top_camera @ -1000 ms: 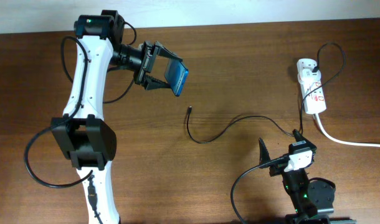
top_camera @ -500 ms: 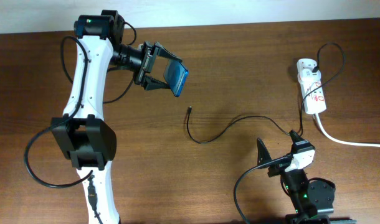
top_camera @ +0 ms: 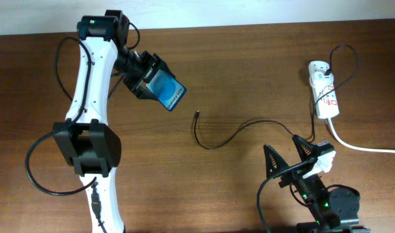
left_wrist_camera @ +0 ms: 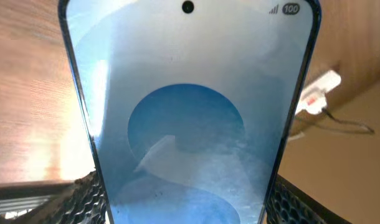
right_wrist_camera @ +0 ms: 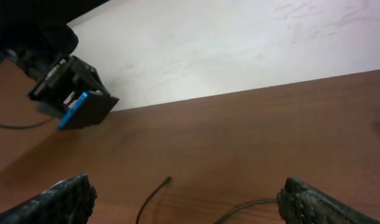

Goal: Plug charger to phone and switch on socket

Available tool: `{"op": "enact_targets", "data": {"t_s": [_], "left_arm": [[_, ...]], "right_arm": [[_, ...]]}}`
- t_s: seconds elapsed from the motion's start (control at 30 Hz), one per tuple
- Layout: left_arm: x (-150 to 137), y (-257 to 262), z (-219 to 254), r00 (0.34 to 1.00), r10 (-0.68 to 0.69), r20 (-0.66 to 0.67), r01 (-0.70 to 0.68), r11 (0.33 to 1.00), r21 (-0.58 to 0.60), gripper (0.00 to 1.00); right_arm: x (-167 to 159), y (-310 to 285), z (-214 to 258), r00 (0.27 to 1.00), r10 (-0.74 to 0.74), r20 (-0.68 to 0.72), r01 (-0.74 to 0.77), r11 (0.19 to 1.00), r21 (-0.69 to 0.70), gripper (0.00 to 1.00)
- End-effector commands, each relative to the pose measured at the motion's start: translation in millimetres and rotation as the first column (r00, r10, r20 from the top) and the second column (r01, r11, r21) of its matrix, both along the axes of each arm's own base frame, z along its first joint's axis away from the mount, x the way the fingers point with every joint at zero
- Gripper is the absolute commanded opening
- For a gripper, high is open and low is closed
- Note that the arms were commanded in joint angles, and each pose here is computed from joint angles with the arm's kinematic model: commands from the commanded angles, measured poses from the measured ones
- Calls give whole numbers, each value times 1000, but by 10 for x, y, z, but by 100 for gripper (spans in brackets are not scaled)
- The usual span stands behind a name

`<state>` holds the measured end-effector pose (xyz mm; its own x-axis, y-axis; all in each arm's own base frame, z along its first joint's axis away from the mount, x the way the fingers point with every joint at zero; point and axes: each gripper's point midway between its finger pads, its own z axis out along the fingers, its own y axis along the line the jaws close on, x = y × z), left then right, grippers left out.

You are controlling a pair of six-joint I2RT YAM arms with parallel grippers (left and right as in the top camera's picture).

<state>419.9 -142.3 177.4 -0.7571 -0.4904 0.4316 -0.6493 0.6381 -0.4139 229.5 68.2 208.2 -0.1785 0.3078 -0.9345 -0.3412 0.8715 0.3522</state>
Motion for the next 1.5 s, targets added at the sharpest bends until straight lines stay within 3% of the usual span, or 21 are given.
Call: {"op": "enact_targets", "data": {"t_s": [0.0, 0.1, 0.17, 0.23, 0.33, 0.4, 0.47, 0.53, 0.6, 0.7, 1.0, 1.07, 1.23, 1.47], "left_arm": [[79, 105, 18, 997, 67, 25, -70, 992, 104, 0], [123, 66, -16, 996, 72, 47, -78, 987, 143, 0], [142, 29, -13, 995, 80, 52, -87, 986, 141, 0], [147, 14, -13, 995, 93, 47, -99, 985, 141, 0], [116, 18, -15, 995, 93, 33, -97, 985, 144, 0], [137, 15, -13, 995, 94, 42, -99, 985, 142, 0], [147, 6, -22, 994, 102, 45, -108, 982, 153, 0], [143, 29, -84, 979, 201, 16, -199, 950, 239, 0], [126, -105, -112, 974, 227, 21, -223, 934, 279, 0], [64, -525, -102, 983, 175, 46, -181, 947, 265, 0], [-166, -1134, -103, 975, 221, 23, -219, 935, 278, 0], [-239, -1254, -79, 979, 202, -6, -194, 950, 244, 0], [-391, -1468, -44, 987, 154, -40, -143, 969, 203, 0], [-524, -1626, -46, 993, 111, -42, -101, 974, 205, 0]], "right_arm": [[61, 140, 209, 994, 81, -68, -80, 997, 21, 98], [254, 408, 319, 945, 251, -210, -242, 968, 71, 98], [353, 650, 422, 863, 419, -283, -392, 908, 150, 98], [380, 896, 480, 731, 613, -301, -555, 790, 261, 98], [552, 960, 100, 621, 656, -429, -480, 751, 454, 98], [628, 992, -16, 593, 676, -436, -484, 733, 478, 96], [818, 1003, -263, 610, 576, -544, -326, 808, 490, 79], [941, 1045, -423, 641, 447, -623, -185, 878, 441, 76], [1030, 1135, -310, 689, 437, -578, -197, 881, 431, 75], [1132, 1118, -326, 698, 416, -583, -142, 878, 457, 67], [1234, 1241, -266, 741, 347, -575, -50, 883, 468, 65], [1245, 1266, -285, 753, 315, -578, -30, 893, 448, 58], [1277, 1297, -459, 744, 272, -611, 5, 911, 412, 30], [1337, 1327, -526, 744, 276, -608, 1, 910, 414, 25]]}}
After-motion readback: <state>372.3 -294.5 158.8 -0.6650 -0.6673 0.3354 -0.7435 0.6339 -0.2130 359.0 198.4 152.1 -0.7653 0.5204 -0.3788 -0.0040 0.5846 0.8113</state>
